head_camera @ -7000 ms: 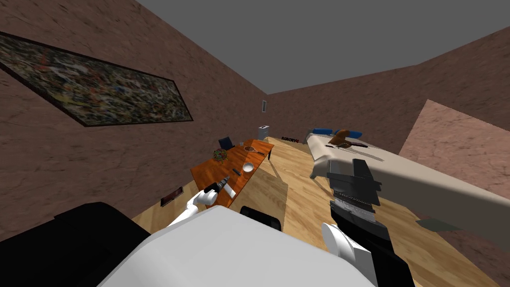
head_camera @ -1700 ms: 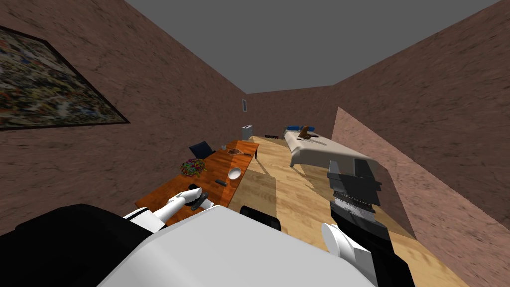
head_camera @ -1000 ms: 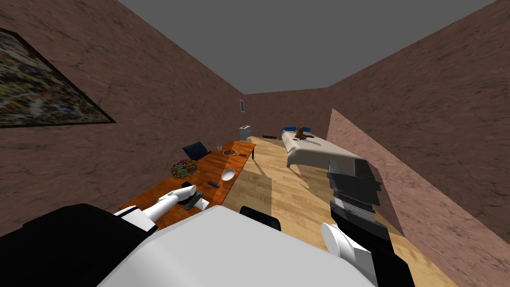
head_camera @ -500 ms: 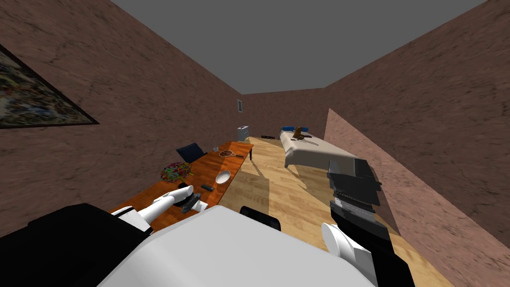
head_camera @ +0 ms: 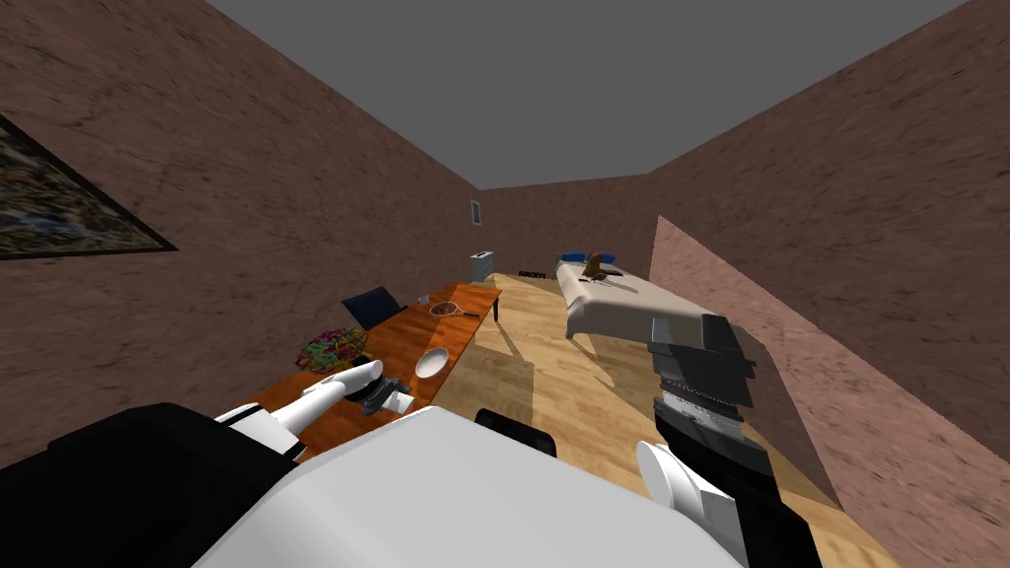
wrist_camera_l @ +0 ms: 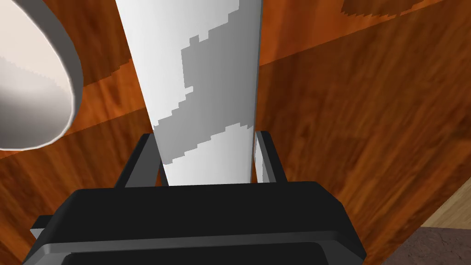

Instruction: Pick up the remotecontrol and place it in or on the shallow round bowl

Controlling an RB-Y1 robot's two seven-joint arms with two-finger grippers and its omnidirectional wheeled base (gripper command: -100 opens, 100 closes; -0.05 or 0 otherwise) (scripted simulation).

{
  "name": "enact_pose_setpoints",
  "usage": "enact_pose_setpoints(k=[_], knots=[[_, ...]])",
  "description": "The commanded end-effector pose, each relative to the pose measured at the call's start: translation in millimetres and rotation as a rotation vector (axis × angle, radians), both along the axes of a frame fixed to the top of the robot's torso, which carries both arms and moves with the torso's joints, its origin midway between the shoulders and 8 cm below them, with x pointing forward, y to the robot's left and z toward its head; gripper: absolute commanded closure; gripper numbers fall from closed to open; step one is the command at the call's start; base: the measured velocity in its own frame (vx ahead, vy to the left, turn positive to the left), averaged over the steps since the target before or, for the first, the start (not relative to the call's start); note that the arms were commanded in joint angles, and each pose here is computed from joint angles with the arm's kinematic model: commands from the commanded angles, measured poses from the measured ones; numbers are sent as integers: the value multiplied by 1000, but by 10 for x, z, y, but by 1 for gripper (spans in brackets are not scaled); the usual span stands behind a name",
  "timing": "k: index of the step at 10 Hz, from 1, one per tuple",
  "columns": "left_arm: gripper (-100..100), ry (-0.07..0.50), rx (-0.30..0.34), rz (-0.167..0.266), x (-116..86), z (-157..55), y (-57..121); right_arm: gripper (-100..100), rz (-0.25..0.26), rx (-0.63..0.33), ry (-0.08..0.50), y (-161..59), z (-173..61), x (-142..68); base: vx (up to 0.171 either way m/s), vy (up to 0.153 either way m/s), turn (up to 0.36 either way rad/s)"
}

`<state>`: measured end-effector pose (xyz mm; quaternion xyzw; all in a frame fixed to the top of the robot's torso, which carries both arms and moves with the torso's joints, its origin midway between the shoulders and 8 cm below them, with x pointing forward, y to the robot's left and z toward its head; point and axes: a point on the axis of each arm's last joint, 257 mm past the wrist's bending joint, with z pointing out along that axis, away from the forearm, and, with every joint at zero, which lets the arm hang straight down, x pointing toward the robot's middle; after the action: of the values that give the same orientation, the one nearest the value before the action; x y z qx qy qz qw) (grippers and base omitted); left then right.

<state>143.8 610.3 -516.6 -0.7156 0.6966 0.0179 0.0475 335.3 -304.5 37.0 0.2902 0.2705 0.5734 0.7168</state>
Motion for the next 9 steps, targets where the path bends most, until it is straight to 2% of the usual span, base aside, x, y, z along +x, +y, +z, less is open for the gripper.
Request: enact_pose_setpoints(k=[1, 4, 9], knots=[[100, -14, -1, 14, 86, 77, 45, 0, 0, 0, 0, 0, 0, 0, 226, 91, 56], [100, -17, -22, 42, 180, 101, -19, 0, 0, 0, 0, 0, 0, 0, 213, 40, 45], [100, 19, -83, 83, 182, -19, -318, 0, 0, 0, 0, 0, 0, 0, 219, 4, 25]])
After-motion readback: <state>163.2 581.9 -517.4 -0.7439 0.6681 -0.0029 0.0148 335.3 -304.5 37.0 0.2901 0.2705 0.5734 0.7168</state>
